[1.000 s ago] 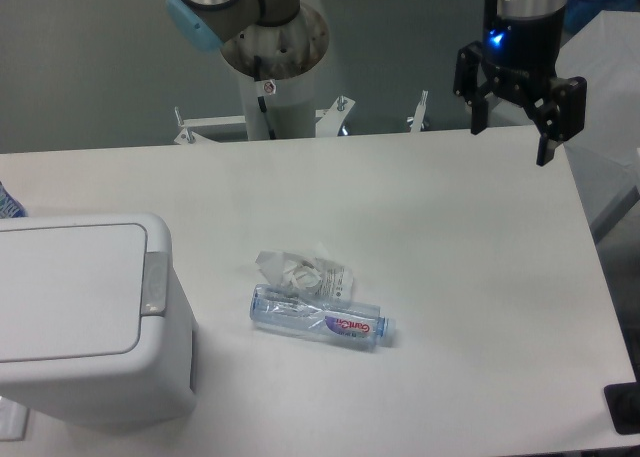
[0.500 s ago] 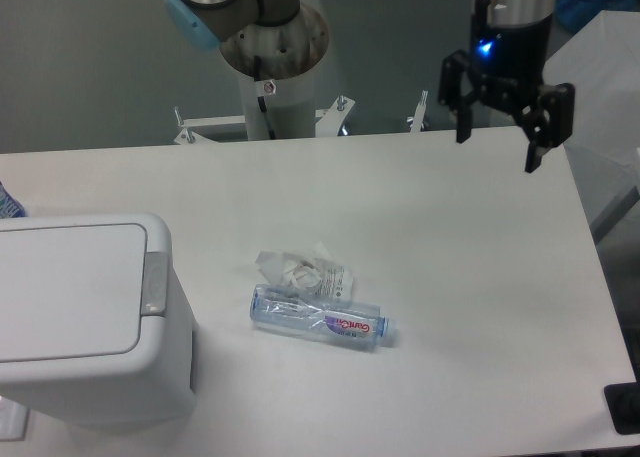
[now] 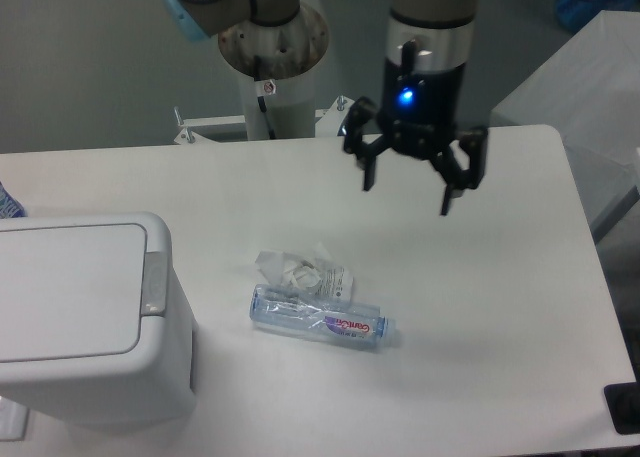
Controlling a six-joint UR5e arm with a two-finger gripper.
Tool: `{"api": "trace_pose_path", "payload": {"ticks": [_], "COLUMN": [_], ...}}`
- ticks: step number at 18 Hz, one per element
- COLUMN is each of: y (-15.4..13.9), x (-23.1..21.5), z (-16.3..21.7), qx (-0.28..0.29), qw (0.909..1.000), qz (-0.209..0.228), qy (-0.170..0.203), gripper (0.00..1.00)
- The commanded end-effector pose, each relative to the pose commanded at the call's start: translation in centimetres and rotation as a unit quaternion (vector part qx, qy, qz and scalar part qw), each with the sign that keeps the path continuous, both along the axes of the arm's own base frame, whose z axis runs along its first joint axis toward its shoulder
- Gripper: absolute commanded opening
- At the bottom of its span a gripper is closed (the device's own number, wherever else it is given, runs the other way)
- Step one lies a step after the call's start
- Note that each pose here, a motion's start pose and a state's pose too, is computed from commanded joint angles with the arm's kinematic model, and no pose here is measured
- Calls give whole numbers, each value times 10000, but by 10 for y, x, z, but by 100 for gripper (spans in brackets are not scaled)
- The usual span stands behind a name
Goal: Open the trash can
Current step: 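Move the open gripper across the table over the white trash can lid, then lower the gripper onto the edge of the trash can lid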
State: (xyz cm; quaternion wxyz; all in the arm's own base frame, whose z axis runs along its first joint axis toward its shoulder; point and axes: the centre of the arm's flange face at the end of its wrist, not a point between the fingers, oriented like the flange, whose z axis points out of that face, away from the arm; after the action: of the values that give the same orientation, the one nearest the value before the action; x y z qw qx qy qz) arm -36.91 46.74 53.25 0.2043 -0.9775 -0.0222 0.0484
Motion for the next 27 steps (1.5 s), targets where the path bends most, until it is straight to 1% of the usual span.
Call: {"api": "trace_pose_path", "payload": {"ticks": [3, 5, 6, 7, 9, 11, 13, 14, 15, 18, 21, 23, 26, 27], "y": [23, 39, 49, 60, 69, 79, 99, 106, 110, 125, 126, 126, 126, 127], "x": [27, 43, 53, 63, 68, 71, 87, 88, 88, 101, 102, 106, 113, 116], "z": [4, 1, -2, -6, -6, -8, -17, -22, -25, -37, -40, -41, -47, -51], "qx": [207, 333, 349, 368, 522, 715, 836, 900, 977, 943, 918, 905, 853, 815], "qw": [9972, 9891, 9861, 9847, 9822, 9740, 9634, 9575, 9538, 9553, 9537, 9544, 9494, 9496], "qz": [656, 1295, 1446, 1508, 1623, 1940, 2260, 2431, 2528, 2451, 2501, 2476, 2625, 2617], "qy": [-285, -612, -733, -795, -793, -931, -1173, -1263, -1300, -1358, -1398, -1398, -1501, -1521], "gripper": [100, 100, 100, 100, 100, 100, 100, 100, 100, 100, 100, 100, 100, 100]}}
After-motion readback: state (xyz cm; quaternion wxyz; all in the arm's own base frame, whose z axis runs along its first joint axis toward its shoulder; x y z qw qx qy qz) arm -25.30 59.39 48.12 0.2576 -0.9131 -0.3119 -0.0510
